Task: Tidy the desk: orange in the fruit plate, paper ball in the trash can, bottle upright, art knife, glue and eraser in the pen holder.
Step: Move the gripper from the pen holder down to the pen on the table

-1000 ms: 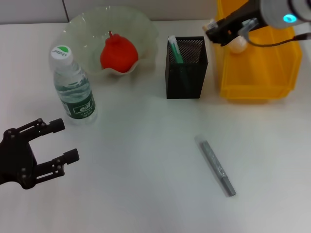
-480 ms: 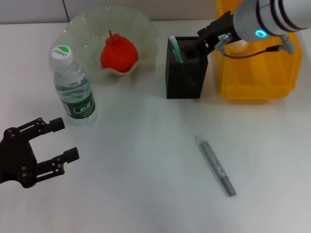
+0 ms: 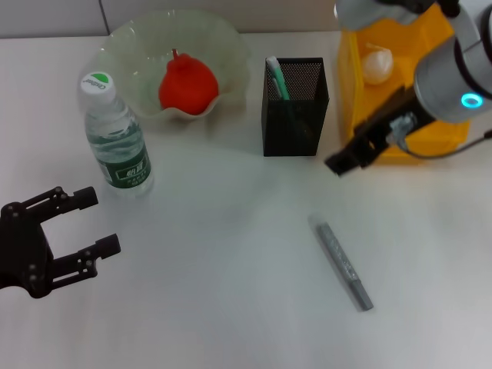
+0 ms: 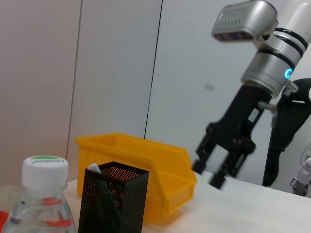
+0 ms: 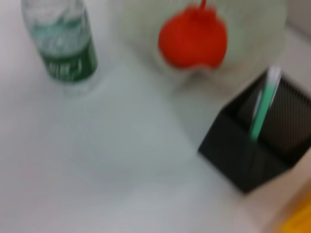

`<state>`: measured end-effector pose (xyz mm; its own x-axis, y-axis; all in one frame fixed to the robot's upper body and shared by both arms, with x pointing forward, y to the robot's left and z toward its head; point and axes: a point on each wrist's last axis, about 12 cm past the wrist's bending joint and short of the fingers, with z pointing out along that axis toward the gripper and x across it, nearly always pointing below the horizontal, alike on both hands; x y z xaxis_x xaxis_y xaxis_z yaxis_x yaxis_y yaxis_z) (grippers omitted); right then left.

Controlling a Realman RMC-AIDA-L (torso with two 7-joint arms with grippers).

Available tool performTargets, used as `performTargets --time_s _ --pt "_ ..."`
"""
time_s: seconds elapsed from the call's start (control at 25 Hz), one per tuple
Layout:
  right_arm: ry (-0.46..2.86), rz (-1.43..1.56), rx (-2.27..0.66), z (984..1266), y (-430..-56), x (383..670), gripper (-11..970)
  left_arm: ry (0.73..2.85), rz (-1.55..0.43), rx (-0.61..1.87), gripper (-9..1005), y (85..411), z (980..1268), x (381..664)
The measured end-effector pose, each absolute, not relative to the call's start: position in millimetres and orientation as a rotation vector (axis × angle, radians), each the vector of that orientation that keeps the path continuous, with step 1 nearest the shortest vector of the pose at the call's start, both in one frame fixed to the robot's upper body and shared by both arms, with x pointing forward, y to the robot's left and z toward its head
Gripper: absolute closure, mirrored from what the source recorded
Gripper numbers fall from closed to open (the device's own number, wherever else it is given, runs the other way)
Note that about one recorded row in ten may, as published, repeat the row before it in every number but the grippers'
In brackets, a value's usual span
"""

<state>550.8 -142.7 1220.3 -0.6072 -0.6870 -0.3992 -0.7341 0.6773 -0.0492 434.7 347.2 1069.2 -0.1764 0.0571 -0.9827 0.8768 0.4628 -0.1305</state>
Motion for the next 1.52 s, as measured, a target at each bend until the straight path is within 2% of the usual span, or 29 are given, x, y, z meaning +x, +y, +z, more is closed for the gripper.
performTargets --time_s 0.36,0.52,0.72,1.52 --pt "2.665 0.123 -1.18 1188.7 -131.0 543.3 336 1.576 -0.904 0.855 227 346.1 1071.4 438.7" --pt "2.735 0.158 -1.201 1168.1 -124.0 546.8 339 1.572 -0.902 0.862 227 345.7 1071.9 439.6" --pt "2.779 0.215 -1.196 1155.2 -118.0 552.4 343 1.573 -0.901 0.861 227 345.5 1071.4 439.8" --pt "2.778 0.148 -1.248 1135.4 -105.7 560.9 358 1.575 -0.895 0.853 228 346.1 1070.6 439.8"
